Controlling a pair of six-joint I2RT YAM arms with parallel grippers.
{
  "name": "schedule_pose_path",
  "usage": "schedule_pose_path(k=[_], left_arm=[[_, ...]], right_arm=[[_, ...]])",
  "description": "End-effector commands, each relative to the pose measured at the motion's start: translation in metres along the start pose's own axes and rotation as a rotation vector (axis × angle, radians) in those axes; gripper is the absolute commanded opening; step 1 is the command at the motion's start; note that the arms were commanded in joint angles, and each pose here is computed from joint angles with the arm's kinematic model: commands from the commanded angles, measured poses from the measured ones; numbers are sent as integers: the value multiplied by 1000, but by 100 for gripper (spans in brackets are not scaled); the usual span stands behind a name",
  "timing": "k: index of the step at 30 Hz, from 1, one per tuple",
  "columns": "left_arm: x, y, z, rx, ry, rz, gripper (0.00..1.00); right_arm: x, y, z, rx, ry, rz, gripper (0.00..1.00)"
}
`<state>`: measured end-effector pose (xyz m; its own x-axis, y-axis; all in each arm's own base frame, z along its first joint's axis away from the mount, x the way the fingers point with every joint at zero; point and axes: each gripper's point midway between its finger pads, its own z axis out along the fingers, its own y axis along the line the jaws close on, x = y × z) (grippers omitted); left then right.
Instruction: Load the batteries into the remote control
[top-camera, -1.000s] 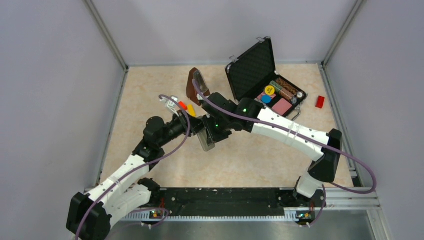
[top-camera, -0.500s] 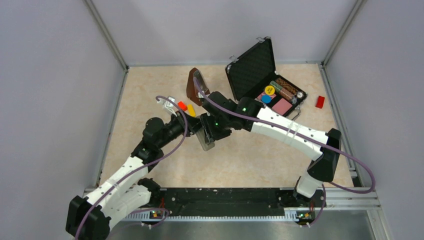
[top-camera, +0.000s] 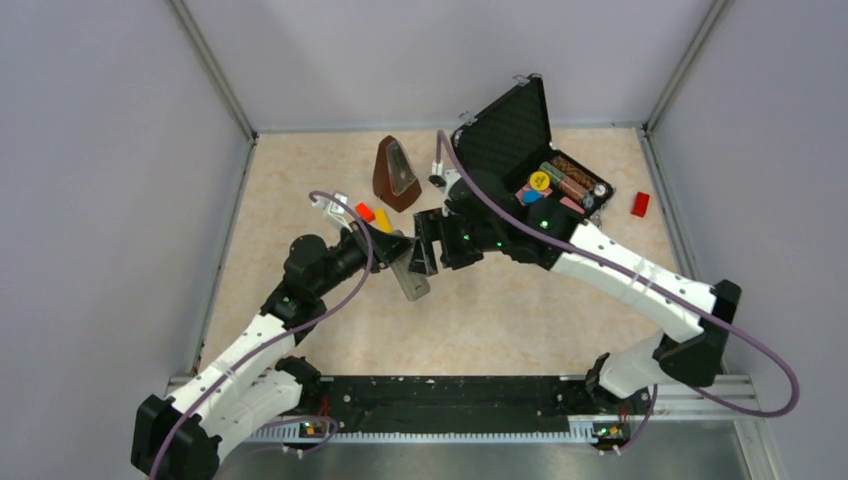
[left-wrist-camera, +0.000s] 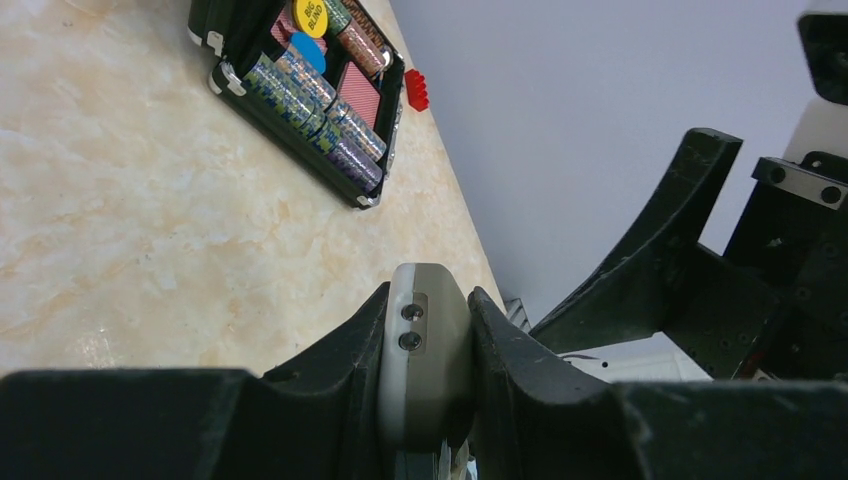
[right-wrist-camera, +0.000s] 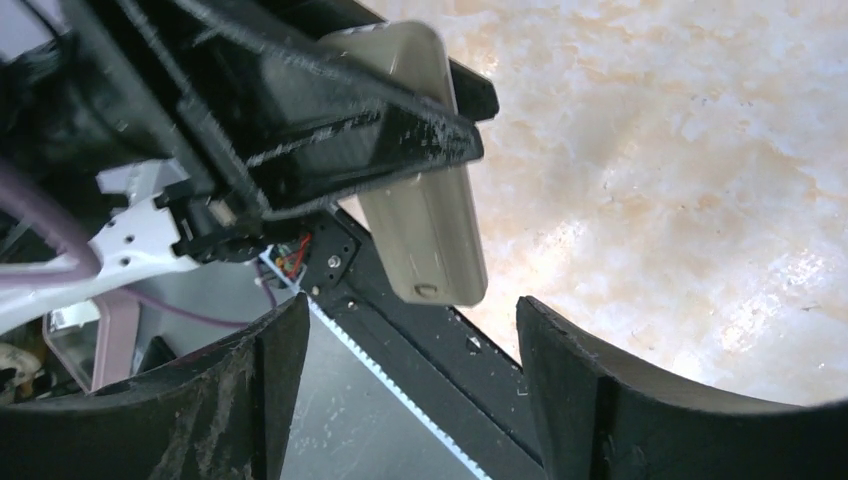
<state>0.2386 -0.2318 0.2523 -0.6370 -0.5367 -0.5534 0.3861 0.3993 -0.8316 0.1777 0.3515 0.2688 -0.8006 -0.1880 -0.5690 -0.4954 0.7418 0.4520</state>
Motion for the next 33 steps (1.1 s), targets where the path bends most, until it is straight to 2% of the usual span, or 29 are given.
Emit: schedule_pose_path(k=[1, 8, 16, 21, 26, 32, 33], left_arm=[[-20, -36, -1, 110, -35, 62, 0], [-15, -60, -4, 207, 35, 105, 0], [3, -102, -18, 407, 209, 172, 0], [6, -120, -29, 486, 248, 193, 0], [4, -128, -32, 518, 239, 191, 0], [3, -127, -30, 513, 233, 166, 0], [3, -126, -30, 507, 231, 162, 2]], right_arm=[[-20, 19, -28, -188, -147, -57, 75], [-15, 23, -25, -254, -178, -125, 76], [-8, 30, -22, -346, -174, -152, 76], [2, 42, -29, -476, -174, -157, 68], [2, 51, -39, -578, -216, -136, 49], [2, 55, -41, -623, -221, -105, 10], [3, 55, -39, -624, -215, -99, 4]])
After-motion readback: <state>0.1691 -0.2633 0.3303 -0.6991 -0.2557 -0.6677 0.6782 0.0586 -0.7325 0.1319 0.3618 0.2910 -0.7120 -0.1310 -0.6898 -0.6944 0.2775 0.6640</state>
